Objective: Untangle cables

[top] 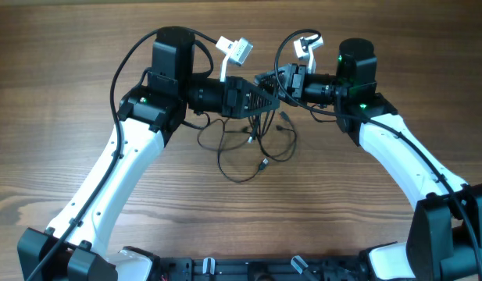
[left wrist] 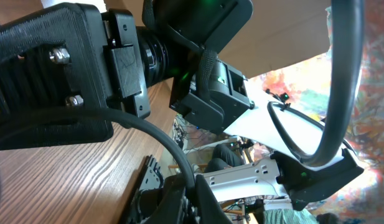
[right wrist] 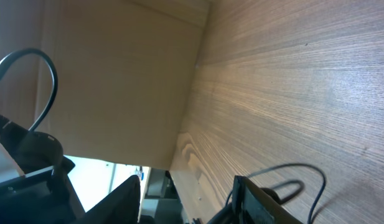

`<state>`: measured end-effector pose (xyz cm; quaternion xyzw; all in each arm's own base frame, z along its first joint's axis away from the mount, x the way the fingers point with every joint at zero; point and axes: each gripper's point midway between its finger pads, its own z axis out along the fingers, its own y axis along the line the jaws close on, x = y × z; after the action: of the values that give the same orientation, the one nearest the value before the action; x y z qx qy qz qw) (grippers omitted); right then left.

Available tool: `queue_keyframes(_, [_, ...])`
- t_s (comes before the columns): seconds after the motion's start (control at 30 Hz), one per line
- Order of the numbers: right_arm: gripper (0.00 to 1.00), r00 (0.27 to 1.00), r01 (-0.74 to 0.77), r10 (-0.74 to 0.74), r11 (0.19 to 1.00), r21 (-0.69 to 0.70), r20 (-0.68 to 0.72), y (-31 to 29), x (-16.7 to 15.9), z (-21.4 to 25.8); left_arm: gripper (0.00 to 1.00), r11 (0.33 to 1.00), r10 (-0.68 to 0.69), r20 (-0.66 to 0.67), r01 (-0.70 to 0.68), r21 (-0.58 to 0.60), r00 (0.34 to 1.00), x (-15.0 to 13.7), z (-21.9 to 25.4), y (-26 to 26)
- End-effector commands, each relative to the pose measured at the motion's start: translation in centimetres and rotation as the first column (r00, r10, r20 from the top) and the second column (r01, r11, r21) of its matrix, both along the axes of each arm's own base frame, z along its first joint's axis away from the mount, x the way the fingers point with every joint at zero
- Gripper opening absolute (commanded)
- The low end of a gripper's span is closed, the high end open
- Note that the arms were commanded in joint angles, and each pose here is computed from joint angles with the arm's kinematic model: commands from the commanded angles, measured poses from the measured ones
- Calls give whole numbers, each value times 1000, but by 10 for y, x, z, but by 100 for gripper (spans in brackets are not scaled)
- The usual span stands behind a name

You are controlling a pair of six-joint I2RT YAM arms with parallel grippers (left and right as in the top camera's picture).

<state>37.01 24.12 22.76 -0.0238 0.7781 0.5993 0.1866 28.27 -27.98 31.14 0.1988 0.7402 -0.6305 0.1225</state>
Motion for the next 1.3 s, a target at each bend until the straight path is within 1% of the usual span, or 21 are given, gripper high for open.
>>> queue_keyframes(0.0, [50,1000,-11,11,1000,12,-17,1,-1,0,4,999,-30,45,31,-28,999,-9,14,1])
queue_keyframes(0.1, [47,999,-28,28,999,15,-33,2,-4,-1,4,999,-29,45,31,-28,999,-9,14,1])
queue_keyframes(0.2, [32,993,-37,34,999,-27,-116,-1,-14,-20,4,1000,-1,59,2,-18,998,-2,13,2])
queue_keyframes(0.3, [30,980,-31,3,990,-139,-201,-10,-26,-54,4,999,23,88,-21,-30,996,6,17,7])
queue_keyframes(0.4, [5,977,-31,-8,983,-179,-214,-14,-30,-63,4,999,24,84,-22,-28,996,6,16,8])
queue_keyframes(0.43, [4,976,-21,-20,982,-188,-215,-15,-28,-65,4,999,25,79,-23,-26,997,6,15,8])
queue_keyframes(0.53, [4,960,83,-162,943,-322,-228,-32,-17,-88,4,999,37,63,-38,5,997,7,4,18])
queue_keyframes(0.6, [4,906,177,-331,864,-472,-265,-58,-13,-115,4,986,117,36,-120,112,992,15,-23,32])
queue_keyframes(0.63, [4,865,216,-419,808,-549,-276,-75,-14,-128,4,954,198,20,-197,224,980,23,-46,46])
queue_keyframes(0.67, [4,818,247,-504,744,-621,-278,-93,-16,-140,4,869,313,20,-294,397,950,33,-79,70])
queue_keyframes(0.7, [4,792,256,-542,713,-652,-282,-103,-18,-145,4,755,410,39,-363,546,911,38,-105,97])
queue_keyframes(0.73, [4,773,261,-563,702,-663,-292,-109,-20,-147,4,594,493,94,-414,689,865,40,-129,130])
queue_keyframes(0.77, [4,749,269,-585,698,-664,-312,-112,-21,-148,4,463,539,146,-436,771,830,39,-142,156])
queue_keyframes(0.83, [4,707,294,-619,697,-654,-342,-117,-19,-148,4,326,561,210,-447,833,801,37,-151,182])
queue_keyframes(0.93, [5,745,311,-575,748,-586,-339,-105,-8,-136,4,300,563,232,-458,837,793,39,-151,187])
queue_keyframes(0.97, [4,801,297,-499,812,-503,-331,-89,-1,-122,4,302,564,241,-469,830,790,42,-150,186])
queue_keyframes(1.1, [4,937,230,-276,949,-217,-215,-49,20,-63,6,307,572,253,-489,816,780,48,-148,185])
queue_keyframes(1.13, [4,965,185,-209,970,-156,-159,-41,19,-47,17,306,572,250,-486,819,781,47,-148,185])
queue_keyframes(1.2, [4,998,55,-57,996,-63,-22,-27,10,-20,61,305,571,242,-476,825,784,44,-149,185])
queue_keyframes(1.23, [4,999,-21,22,999,-24,42,-21,2,-8,76,312,570,235,-472,824,787,43,-149,184])
queue_keyframes(1.27, [4,992,-83,82,997,4,91,-17,-6,1,86,334,568,219,-466,819,793,42,-149,180])
